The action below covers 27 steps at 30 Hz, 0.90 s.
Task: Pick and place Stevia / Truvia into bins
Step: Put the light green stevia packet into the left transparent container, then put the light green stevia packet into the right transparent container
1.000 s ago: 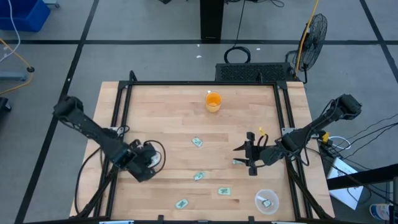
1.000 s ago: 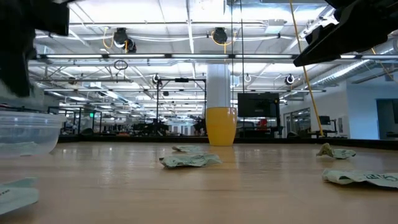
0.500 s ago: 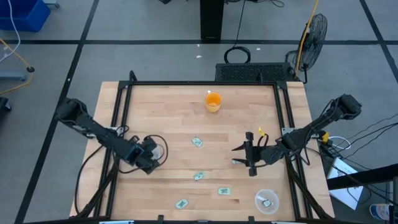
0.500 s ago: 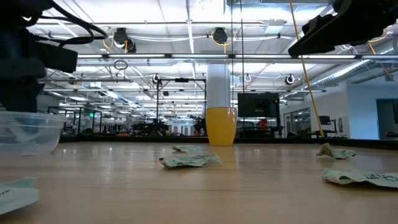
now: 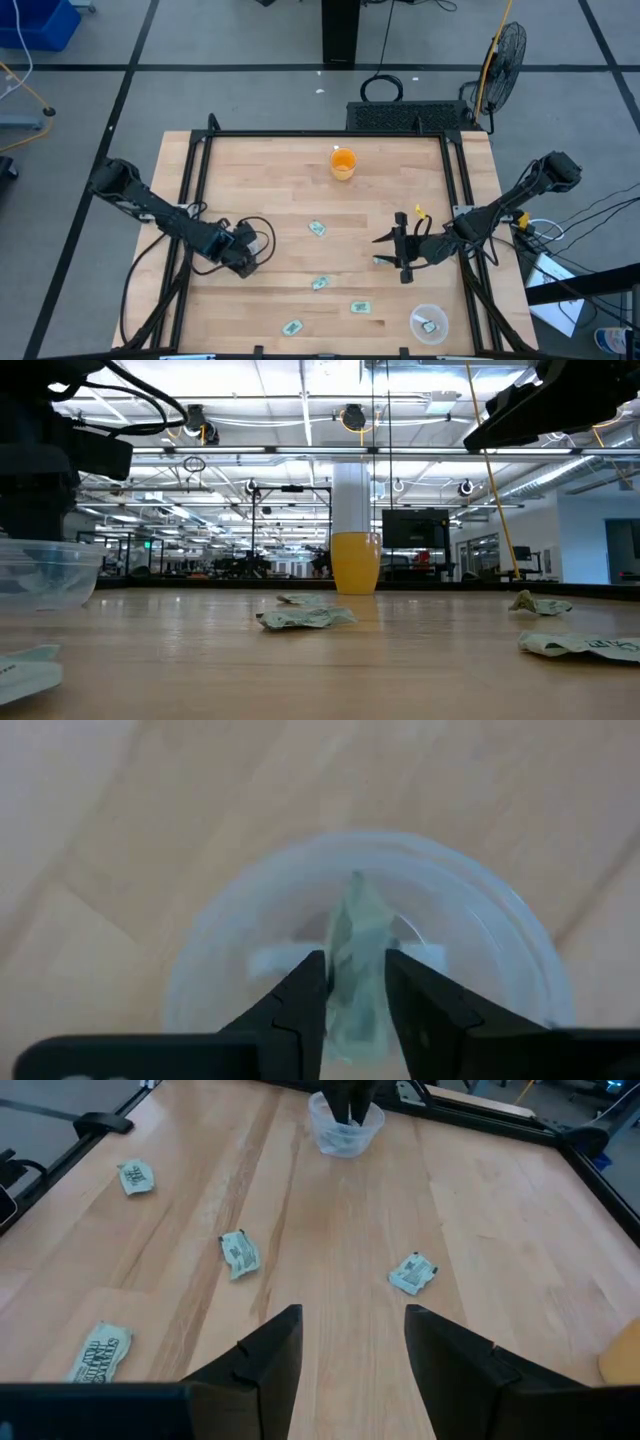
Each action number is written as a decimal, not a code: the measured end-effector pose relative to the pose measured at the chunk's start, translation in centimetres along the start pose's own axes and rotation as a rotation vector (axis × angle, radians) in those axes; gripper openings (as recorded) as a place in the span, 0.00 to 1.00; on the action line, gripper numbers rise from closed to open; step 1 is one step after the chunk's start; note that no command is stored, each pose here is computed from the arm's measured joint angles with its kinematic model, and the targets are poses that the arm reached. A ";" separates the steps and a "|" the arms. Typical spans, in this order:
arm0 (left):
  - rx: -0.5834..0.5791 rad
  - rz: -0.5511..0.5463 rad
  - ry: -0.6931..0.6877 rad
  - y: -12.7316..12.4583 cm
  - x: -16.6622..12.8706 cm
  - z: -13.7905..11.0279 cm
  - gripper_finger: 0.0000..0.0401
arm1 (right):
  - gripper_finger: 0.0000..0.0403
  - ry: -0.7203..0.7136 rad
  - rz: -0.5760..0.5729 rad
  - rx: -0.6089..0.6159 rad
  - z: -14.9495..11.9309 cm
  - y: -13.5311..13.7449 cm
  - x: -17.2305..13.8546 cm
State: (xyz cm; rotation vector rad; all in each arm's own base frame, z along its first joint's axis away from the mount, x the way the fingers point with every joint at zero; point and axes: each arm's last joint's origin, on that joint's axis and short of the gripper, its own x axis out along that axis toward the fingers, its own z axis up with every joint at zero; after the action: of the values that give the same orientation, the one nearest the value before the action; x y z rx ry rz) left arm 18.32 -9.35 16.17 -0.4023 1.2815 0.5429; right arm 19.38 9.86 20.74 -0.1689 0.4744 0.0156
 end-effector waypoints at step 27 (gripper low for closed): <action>0.128 -0.159 -0.376 -2.5 -7.0 3.7 0.33 | 0.42 0.316 0.067 0.027 -4.3 1.6 3.6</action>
State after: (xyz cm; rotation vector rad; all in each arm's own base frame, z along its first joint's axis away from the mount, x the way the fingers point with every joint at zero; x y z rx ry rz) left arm 21.37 -10.32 23.81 -0.2756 0.9075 0.3777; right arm 20.57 10.63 15.12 -0.1290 0.7953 0.0483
